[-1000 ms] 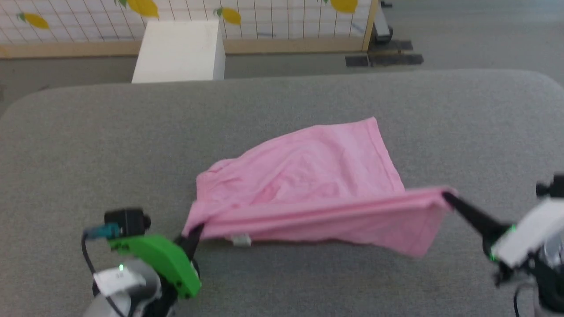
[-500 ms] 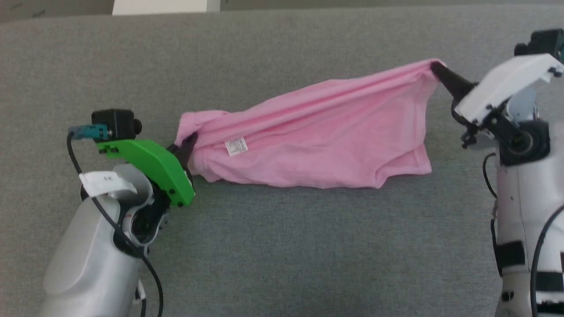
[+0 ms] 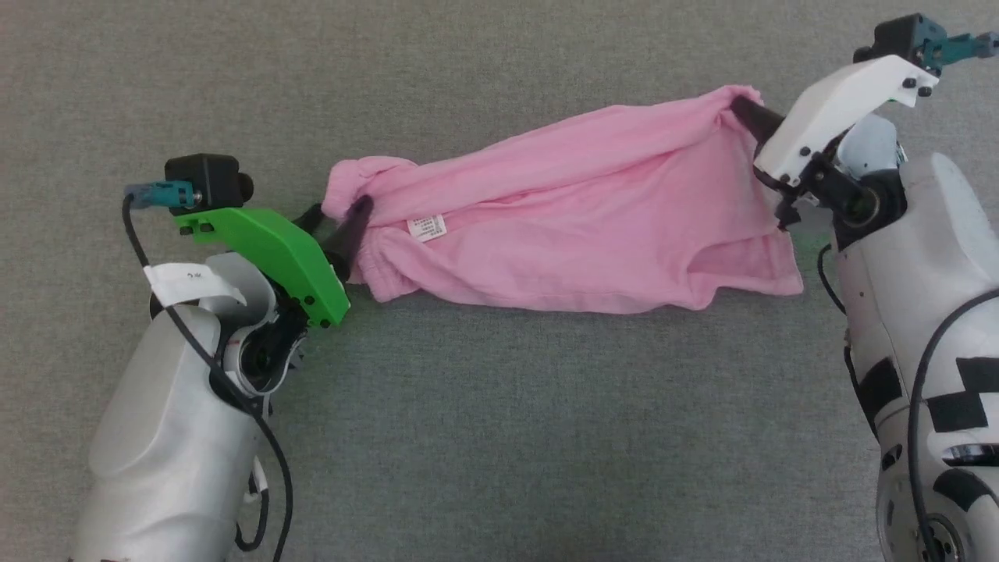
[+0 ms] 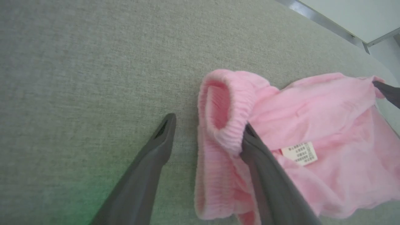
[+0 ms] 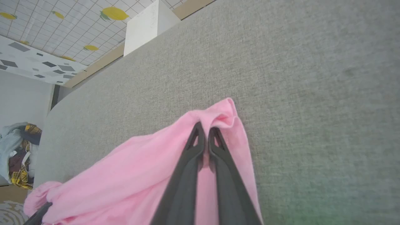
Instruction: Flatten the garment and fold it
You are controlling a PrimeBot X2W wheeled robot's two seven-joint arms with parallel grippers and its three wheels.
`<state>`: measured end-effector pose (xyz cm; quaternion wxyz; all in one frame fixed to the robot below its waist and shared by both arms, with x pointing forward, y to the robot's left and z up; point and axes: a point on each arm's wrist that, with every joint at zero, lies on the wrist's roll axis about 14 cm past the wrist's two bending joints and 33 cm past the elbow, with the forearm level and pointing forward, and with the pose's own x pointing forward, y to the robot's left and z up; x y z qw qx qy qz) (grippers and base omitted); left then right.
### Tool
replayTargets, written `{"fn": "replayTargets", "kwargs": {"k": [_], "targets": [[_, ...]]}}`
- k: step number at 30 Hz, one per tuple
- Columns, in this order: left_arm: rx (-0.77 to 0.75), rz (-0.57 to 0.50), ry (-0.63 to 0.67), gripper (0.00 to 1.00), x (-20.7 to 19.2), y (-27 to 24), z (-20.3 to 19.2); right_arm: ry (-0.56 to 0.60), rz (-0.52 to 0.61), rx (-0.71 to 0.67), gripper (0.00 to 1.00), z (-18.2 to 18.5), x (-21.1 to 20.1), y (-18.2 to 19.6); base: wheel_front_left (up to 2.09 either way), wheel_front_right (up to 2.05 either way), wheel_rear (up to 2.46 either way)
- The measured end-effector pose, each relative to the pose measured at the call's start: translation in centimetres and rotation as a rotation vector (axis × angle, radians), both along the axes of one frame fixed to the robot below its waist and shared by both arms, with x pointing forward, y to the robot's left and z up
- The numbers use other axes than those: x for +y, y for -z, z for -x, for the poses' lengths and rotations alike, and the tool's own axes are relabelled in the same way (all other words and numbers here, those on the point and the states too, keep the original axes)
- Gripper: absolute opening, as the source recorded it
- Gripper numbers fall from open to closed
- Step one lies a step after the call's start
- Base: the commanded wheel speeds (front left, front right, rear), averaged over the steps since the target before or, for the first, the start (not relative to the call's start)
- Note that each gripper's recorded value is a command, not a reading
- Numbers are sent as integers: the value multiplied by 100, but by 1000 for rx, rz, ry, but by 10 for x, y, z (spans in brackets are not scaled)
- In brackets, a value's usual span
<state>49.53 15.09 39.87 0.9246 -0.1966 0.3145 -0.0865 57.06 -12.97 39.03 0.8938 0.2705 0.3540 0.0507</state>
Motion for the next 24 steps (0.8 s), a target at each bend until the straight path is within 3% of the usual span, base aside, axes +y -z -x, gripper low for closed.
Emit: {"fn": "replayTargets", "kwargs": {"k": [3,7,9,10,16,19,24], "targets": [[-77,15,-28,100,3,-19,-6,29,-14,-88,100,-9,2,-22,0,0,0],[-303,13,-93,100,15,-70,-17,90,-13,-250,100,-18,-5,-62,0,0,0],[-410,-48,-102,100,23,-88,-13,97,33,-335,100,-19,-10,-81,0,0,0],[-523,-138,-111,100,34,-103,-1,54,134,-371,100,-8,-13,-86,0,0,0],[-604,-280,-135,100,43,-100,52,-70,354,-238,100,54,-33,-48,0,0,0],[-583,-302,-160,100,47,-93,75,-118,408,-146,100,85,-37,-31,0,0,0],[-579,-314,-189,100,50,-92,98,-155,453,-135,100,103,-34,-40,0,0,0]]}}
